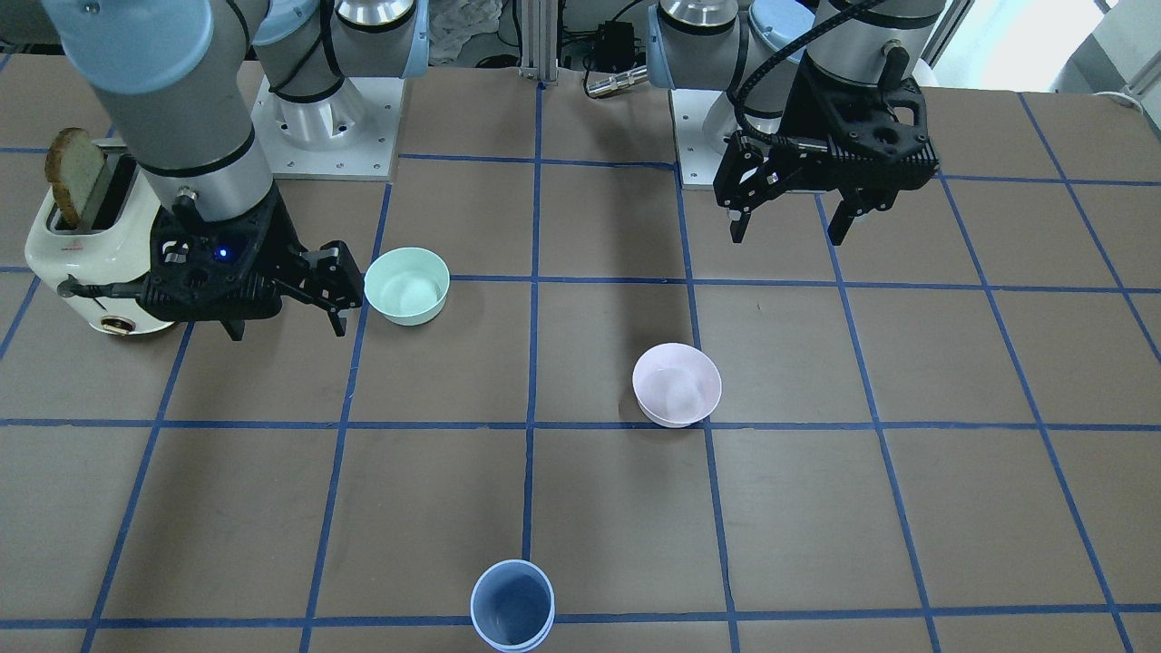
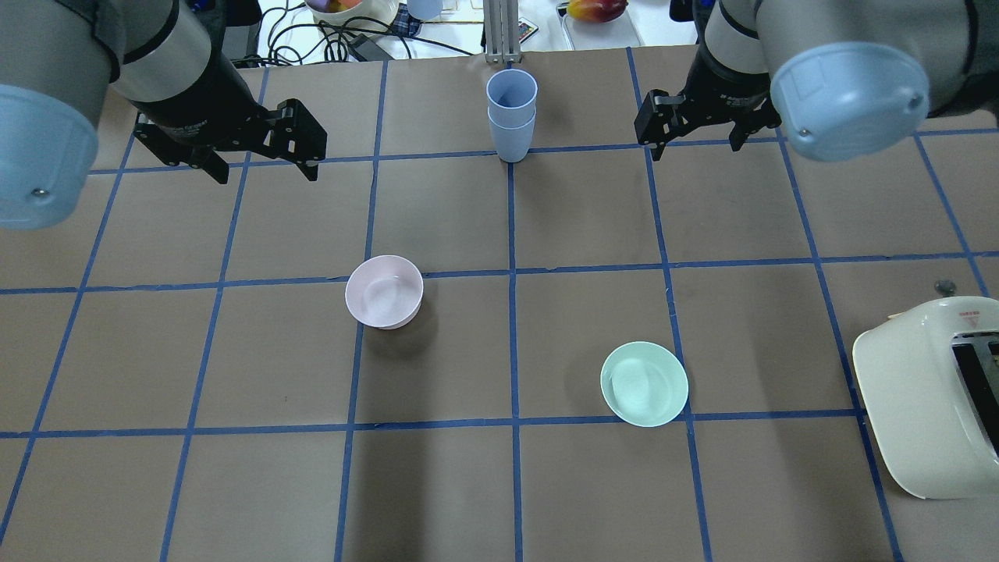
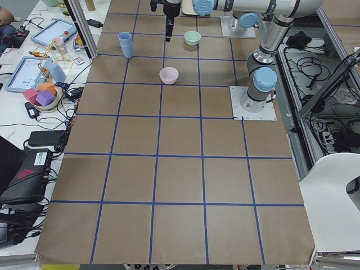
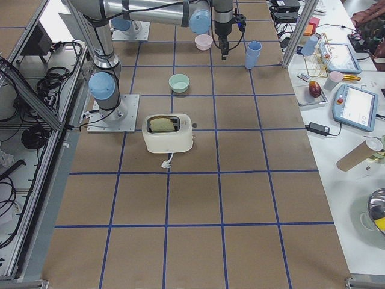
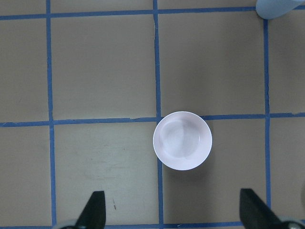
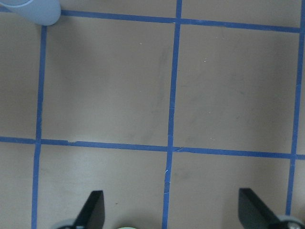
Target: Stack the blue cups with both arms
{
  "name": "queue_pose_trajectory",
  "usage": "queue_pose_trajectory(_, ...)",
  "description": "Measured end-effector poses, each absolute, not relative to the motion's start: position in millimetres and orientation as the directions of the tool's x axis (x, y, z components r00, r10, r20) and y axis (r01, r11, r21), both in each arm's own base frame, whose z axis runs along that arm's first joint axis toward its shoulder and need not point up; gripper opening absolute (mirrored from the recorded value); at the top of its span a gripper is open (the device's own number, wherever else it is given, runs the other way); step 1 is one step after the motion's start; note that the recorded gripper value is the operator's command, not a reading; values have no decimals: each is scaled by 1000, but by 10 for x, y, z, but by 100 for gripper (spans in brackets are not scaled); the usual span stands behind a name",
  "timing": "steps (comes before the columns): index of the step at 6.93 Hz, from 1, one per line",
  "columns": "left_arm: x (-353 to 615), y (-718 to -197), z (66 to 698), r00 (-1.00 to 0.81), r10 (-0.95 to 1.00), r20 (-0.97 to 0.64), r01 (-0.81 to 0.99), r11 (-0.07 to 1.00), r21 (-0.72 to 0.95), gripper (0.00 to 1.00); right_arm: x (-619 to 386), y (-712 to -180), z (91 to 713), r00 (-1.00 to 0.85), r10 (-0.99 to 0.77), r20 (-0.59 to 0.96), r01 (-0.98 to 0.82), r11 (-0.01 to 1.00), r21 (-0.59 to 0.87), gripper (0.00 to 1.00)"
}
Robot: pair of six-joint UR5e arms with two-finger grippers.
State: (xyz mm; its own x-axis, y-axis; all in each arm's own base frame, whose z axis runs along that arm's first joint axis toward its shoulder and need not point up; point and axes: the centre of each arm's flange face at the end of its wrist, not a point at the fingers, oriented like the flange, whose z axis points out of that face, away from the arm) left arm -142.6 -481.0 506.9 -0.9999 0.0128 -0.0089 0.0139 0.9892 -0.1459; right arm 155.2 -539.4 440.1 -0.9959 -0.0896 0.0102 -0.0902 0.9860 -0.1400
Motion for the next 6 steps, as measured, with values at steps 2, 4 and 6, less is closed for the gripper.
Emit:
queue_pose_trajectory(2, -1424, -4810, 5069, -1000, 13, -10, 14, 989, -146, 100, 1525, -5346, 4545, -993, -111, -32, -104, 982, -159, 100)
queue_pose_trajectory(4, -1423, -4811, 5069, -1000, 12, -11, 14, 989, -146, 100, 1493, -5363, 4786, -994, -107, -19, -103, 985, -136, 100)
queue_pose_trajectory(6, -1424, -4810, 5069, -1000, 12, -11, 14, 989, -146, 100, 1483, -5376, 4911, -994, -106, -12, -103, 986, -128, 100)
